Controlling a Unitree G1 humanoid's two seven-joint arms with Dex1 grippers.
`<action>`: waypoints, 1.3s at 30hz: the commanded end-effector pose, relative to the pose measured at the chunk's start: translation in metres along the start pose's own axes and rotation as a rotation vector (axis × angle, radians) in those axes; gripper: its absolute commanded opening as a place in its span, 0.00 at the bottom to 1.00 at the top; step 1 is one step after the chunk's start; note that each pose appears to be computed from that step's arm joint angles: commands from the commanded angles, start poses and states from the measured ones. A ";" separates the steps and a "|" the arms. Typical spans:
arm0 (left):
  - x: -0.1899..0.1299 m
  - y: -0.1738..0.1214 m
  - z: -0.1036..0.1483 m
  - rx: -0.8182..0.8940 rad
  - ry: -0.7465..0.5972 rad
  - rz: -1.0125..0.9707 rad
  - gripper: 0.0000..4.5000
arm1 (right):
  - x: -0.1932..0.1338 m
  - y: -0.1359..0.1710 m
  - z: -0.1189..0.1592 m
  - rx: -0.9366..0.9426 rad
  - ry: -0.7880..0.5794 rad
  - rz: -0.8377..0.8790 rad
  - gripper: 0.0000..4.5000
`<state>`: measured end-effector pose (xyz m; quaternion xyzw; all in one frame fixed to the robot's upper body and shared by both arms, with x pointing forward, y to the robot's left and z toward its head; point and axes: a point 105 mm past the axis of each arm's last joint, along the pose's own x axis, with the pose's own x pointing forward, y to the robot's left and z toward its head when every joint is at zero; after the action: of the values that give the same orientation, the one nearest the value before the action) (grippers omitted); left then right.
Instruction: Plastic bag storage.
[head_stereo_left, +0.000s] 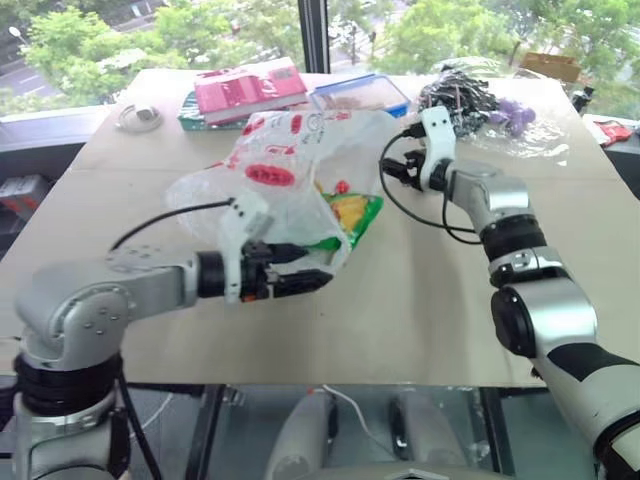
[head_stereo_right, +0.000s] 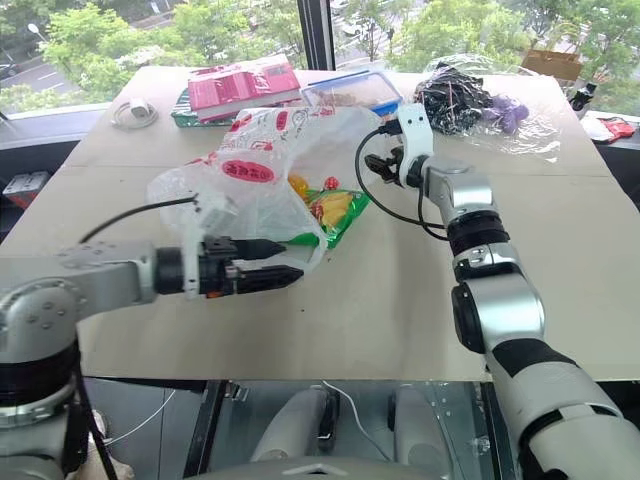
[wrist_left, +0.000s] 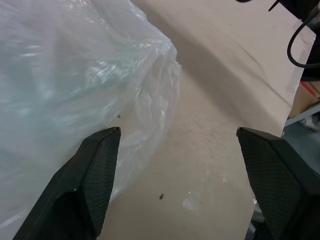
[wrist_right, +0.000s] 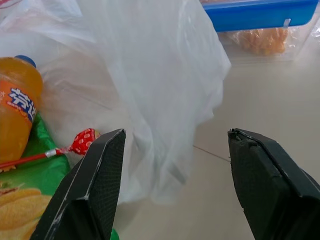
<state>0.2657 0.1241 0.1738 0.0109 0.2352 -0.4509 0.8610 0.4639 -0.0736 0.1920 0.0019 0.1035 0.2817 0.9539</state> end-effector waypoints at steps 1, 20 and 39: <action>0.021 0.006 0.005 0.012 -0.016 0.075 0.86 | 0.004 -0.001 0.020 0.004 -0.072 -0.020 0.73; -0.029 -0.025 0.054 -0.238 -0.300 -0.400 0.00 | -0.058 -0.001 0.041 0.010 -0.074 0.319 0.00; -0.126 0.099 0.271 -0.358 -1.074 0.002 0.00 | -0.211 -0.035 0.274 0.390 -0.828 0.353 0.00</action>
<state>0.3859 0.2048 0.4356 -0.3664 -0.1272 -0.3648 0.8464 0.3731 -0.1836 0.4853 0.3172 -0.1968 0.4166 0.8289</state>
